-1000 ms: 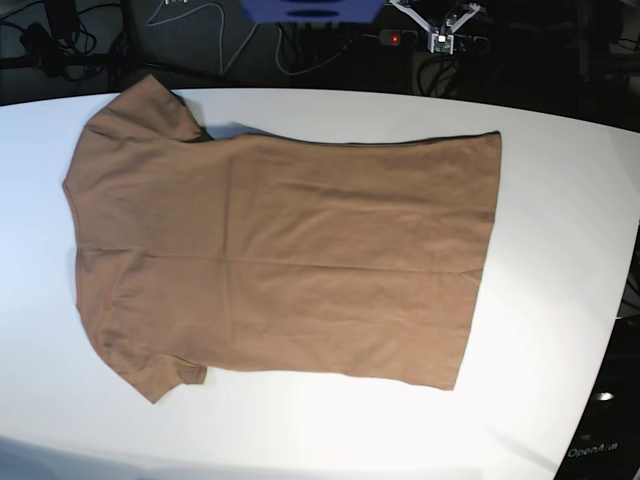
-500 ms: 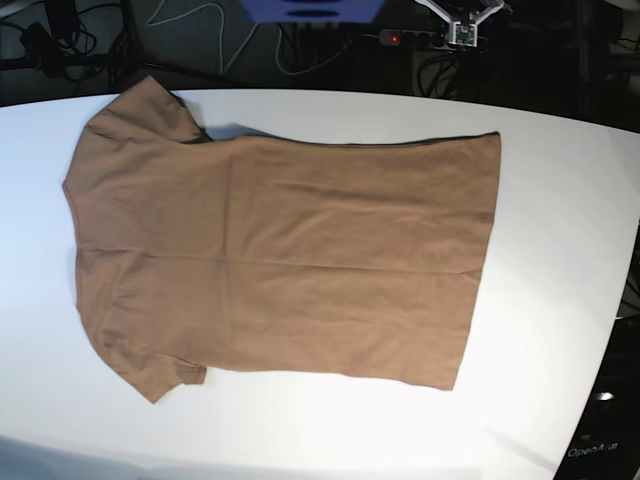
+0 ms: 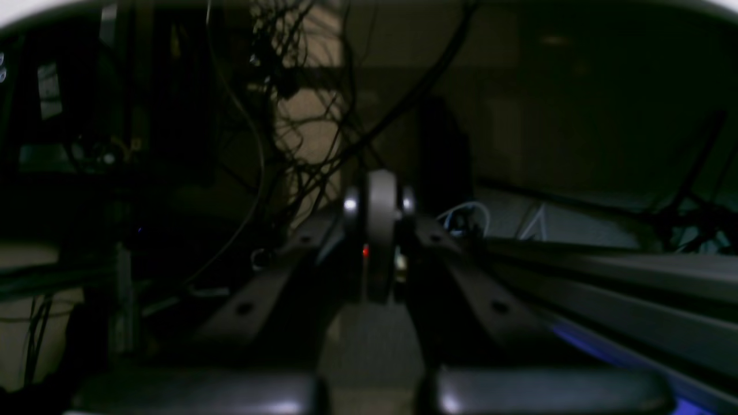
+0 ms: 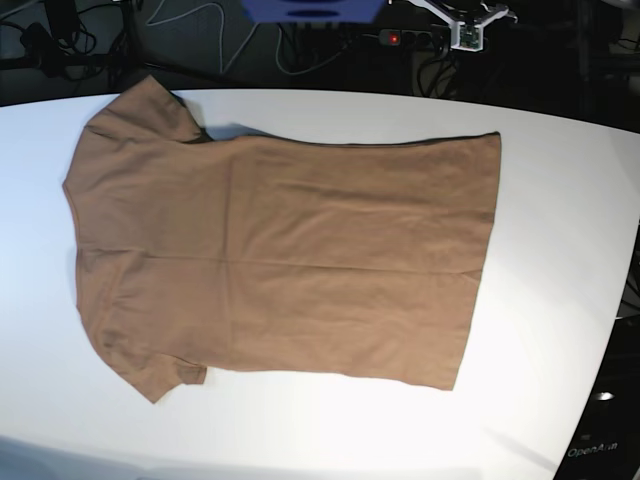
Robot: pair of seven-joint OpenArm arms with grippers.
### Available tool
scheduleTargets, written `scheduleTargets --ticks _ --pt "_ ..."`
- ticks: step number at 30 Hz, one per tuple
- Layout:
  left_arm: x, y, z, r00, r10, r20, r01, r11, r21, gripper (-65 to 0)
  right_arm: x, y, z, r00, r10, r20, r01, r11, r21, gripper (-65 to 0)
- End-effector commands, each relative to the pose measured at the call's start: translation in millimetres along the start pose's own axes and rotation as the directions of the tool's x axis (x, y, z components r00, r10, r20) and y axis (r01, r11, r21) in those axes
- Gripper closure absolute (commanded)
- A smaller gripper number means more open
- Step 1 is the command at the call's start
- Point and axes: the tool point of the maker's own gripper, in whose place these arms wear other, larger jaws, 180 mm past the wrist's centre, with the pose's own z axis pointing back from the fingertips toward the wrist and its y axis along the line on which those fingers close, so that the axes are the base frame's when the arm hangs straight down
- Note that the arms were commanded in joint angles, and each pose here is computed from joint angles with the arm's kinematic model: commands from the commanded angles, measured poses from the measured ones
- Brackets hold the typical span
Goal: Fold the T-shirt properly
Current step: 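Move both grippers out from rest toward the shirt's collar edge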
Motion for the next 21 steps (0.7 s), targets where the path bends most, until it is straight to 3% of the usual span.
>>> scheduleTargets --ticks 1,8,21 --pt "7 1 8 1.000 0.000 0.026 0.000 1.000 0.002 -0.7 6 -13 10 1.000 0.003 0.024 -0.002 1.000 -0.027 0.0" --pt "32 15 22 0.996 -0.017 0.084 0.014 0.999 0.034 -0.7 44 -19 19 0.993 0.018 0.115 -0.015 0.999 -0.031 0.0" --pt "33 33 21 0.996 -0.028 0.085 0.022 0.997 0.080 -0.7 113 -12 29 0.960 0.033 0.278 -0.036 0.999 0.006 -0.1"
